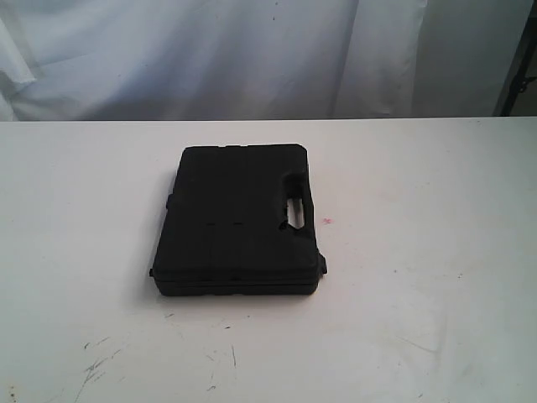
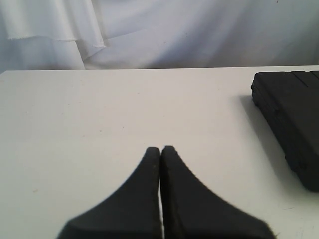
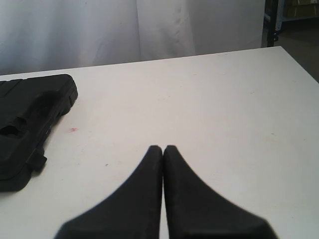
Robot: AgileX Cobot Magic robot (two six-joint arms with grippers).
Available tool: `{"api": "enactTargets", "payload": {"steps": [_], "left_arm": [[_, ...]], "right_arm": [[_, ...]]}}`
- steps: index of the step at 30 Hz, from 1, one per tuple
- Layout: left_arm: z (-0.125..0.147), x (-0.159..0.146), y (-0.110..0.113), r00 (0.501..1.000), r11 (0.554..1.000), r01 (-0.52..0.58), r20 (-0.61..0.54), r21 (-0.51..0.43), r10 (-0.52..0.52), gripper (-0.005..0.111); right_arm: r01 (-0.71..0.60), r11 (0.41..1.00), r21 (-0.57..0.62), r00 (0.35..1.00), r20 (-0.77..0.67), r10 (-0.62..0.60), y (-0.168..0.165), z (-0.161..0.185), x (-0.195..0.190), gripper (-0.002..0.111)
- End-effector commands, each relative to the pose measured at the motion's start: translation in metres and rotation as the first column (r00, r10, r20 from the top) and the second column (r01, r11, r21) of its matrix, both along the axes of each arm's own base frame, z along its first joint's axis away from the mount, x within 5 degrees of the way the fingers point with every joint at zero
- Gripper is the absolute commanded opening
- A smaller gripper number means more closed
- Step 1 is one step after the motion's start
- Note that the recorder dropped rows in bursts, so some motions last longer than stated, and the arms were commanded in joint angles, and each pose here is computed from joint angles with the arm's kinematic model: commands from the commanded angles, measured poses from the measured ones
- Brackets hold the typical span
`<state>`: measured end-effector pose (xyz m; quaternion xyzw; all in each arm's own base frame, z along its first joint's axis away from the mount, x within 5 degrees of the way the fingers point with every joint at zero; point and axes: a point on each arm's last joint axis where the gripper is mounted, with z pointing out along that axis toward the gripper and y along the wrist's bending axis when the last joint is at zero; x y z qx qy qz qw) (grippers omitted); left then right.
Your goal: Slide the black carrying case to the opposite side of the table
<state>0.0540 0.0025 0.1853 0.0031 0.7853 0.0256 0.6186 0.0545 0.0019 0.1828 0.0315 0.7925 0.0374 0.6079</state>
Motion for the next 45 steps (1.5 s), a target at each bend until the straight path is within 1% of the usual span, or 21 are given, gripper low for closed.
{"api": "enactTargets", "payload": {"steps": [1,18,21,23,26,28,30,31,34,35,36,39,40,43,45], "left_arm": [[-0.001,0.000,0.000,1.000,1.000,0.002,0.005,0.001,-0.002,0.000],[-0.001,0.000,0.000,1.000,1.000,0.002,0.005,0.001,-0.002,0.000],[-0.001,0.000,0.000,1.000,1.000,0.002,0.005,0.001,-0.002,0.000],[-0.001,0.000,0.000,1.000,1.000,0.002,0.005,0.001,-0.002,0.000],[-0.001,0.000,0.000,1.000,1.000,0.002,0.005,-0.001,-0.002,0.000],[-0.001,0.000,0.000,1.000,1.000,0.002,0.005,0.002,-0.002,0.000],[-0.001,0.000,0.000,1.000,1.000,0.002,0.005,0.002,-0.002,0.000],[-0.001,0.000,0.000,1.000,1.000,0.002,0.005,0.002,-0.002,0.000],[-0.001,0.000,0.000,1.000,1.000,0.002,0.005,0.002,-0.002,0.000],[-0.001,0.000,0.000,1.000,1.000,0.002,0.005,0.002,-0.002,0.000],[-0.001,0.000,0.000,1.000,1.000,0.002,0.005,0.002,-0.002,0.000],[-0.001,0.000,0.000,1.000,1.000,0.002,0.005,0.002,-0.002,0.000],[-0.001,0.000,0.000,1.000,1.000,0.002,0.005,0.002,-0.002,0.000],[-0.001,0.000,0.000,1.000,1.000,0.002,0.005,0.002,-0.002,0.000],[-0.001,0.000,0.000,1.000,1.000,0.002,0.005,0.002,-0.002,0.000]], "right_arm": [[0.009,1.000,0.008,1.000,0.011,-0.009,0.000,0.000,0.000,0.000],[0.009,1.000,0.007,1.000,0.011,-0.009,0.000,0.000,0.000,0.000],[0.011,0.999,-0.030,1.000,0.011,-0.011,-0.001,0.000,0.000,0.000],[0.017,0.996,-0.084,0.999,0.030,-0.014,-0.003,0.002,0.000,0.000],[0.023,0.996,-0.081,0.991,0.133,-0.012,-0.003,0.011,0.002,0.000],[0.029,0.997,-0.071,0.970,0.243,-0.011,-0.003,0.021,0.003,0.000],[0.034,0.999,-0.034,0.928,0.373,-0.019,-0.002,0.034,0.002,0.000],[0.034,0.999,-0.006,0.903,0.428,-0.028,-0.003,0.039,0.001,0.000],[0.011,0.991,0.135,0.833,0.547,-0.084,-0.005,0.052,-0.002,0.000],[0.007,0.988,0.154,0.814,0.573,-0.095,-0.005,0.055,-0.003,0.000],[0.004,0.985,0.170,0.786,0.608,-0.108,-0.006,0.058,-0.004,0.000],[0.007,0.987,0.160,0.705,0.699,-0.118,-0.008,0.068,-0.009,0.000],[0.009,0.988,0.156,0.689,0.715,-0.119,-0.008,0.070,-0.010,0.000],[0.002,0.985,0.171,0.701,0.703,-0.123,-0.008,0.074,-0.011,0.000],[-0.004,0.985,0.172,0.734,0.670,-0.114,-0.007,0.083,-0.010,0.000]]}}
